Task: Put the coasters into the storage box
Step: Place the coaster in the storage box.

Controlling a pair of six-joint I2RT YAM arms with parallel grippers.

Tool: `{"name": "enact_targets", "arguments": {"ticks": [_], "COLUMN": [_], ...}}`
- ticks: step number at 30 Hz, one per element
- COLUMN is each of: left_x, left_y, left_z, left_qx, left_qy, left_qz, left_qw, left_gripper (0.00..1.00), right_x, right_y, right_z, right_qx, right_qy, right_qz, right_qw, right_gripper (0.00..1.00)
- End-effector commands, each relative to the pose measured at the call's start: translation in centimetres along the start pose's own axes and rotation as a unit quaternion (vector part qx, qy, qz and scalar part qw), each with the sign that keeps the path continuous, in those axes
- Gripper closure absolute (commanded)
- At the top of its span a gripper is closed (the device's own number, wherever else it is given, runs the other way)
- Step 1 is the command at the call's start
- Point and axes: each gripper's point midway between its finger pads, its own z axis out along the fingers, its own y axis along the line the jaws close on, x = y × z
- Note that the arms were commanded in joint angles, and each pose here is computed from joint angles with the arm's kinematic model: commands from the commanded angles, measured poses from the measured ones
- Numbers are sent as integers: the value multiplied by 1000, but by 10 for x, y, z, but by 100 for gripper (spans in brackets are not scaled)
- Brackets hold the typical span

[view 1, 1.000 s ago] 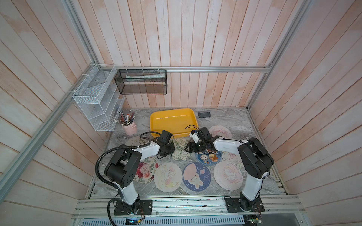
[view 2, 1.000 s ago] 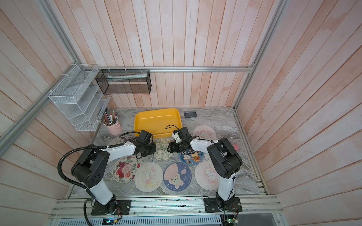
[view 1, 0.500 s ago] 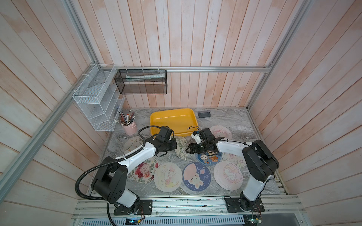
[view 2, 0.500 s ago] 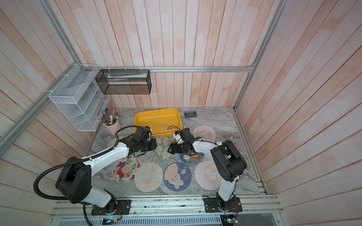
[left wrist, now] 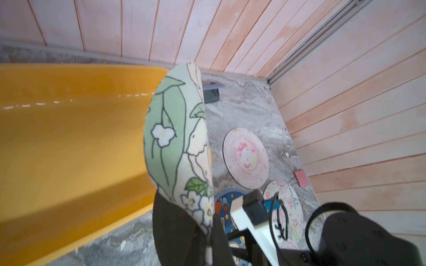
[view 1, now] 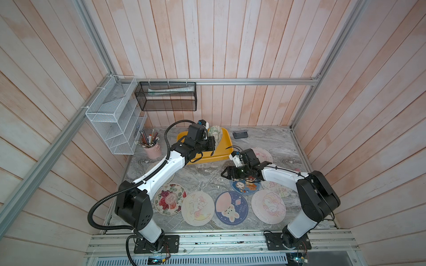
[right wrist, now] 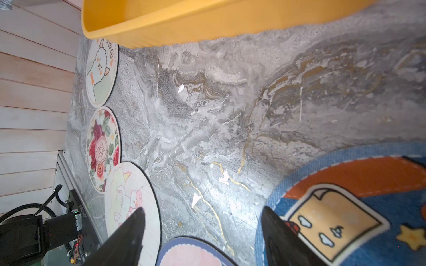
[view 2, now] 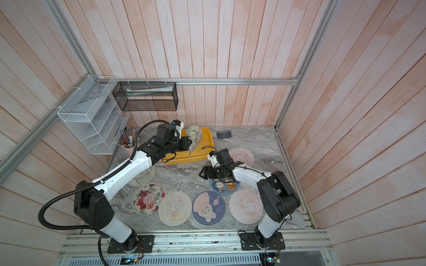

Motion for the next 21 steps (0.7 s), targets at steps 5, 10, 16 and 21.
{"name": "enact_targets", "arguments": {"ticks": [5,10,16,21], "left_x": [-44,-44,-15,8], "left_y": [29,62,138,196], "left_z": [33,67,90,91], "left_qx": [29,32,-27,-91], "left_qy": [-36,-30,-1,23], "left_qz": [6,-8,-52,-76], "left_qw": [999,999,998,993], "left_gripper": [100,100,100,100], "right_x": [-3,-7,-6,0], "right_y": [3,1,-4,-11], "right_z": [-12,-17,-30,-36], "right_qx": [-12,-10,-3,3], "right_qy": [-10,-14,-23,-25], "right_qz": [5,8,15,23], "right_qw": [1000,1000,1000,999], "right_gripper": [20,20,20,20]}}
